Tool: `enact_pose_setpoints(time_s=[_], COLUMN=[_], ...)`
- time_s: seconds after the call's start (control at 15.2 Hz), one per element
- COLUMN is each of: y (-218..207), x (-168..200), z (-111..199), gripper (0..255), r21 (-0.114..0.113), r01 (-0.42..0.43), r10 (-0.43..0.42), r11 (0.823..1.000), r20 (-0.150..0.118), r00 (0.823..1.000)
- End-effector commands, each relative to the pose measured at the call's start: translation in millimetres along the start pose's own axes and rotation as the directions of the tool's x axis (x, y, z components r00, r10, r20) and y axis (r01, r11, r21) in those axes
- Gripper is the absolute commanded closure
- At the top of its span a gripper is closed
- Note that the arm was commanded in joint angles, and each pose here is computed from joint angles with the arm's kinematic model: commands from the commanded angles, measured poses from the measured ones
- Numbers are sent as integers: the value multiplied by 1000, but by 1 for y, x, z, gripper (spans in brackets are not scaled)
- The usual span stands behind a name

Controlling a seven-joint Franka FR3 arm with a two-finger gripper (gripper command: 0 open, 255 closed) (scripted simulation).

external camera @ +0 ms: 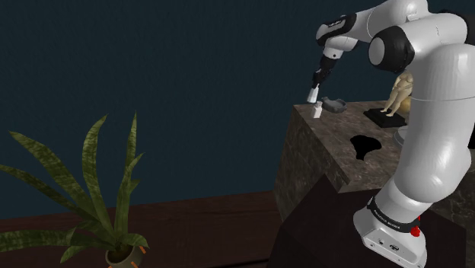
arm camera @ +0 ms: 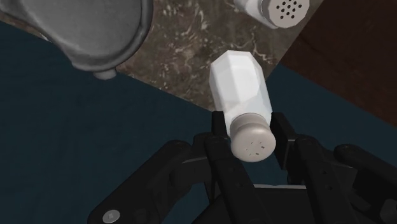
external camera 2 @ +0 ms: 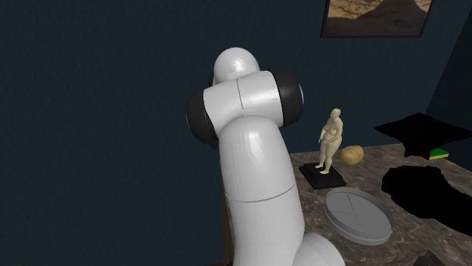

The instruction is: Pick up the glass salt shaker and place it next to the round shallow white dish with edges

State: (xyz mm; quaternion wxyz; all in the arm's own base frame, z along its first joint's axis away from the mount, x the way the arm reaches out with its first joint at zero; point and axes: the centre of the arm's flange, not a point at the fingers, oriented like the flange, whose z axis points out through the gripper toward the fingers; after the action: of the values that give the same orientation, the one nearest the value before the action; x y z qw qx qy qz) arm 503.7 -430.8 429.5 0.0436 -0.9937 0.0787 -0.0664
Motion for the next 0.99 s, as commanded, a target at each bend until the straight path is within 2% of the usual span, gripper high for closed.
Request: enact_pose_setpoints(time_s=[0.0, 0.92], y=[-2, -9], x=[1, 10], z=[-11, -84], gripper=[255, 255], r21=[0, 0], r01=[0, 0], r10=[0, 0], r11=[1000, 1000], r20=[0, 0], r00=[1000, 1000])
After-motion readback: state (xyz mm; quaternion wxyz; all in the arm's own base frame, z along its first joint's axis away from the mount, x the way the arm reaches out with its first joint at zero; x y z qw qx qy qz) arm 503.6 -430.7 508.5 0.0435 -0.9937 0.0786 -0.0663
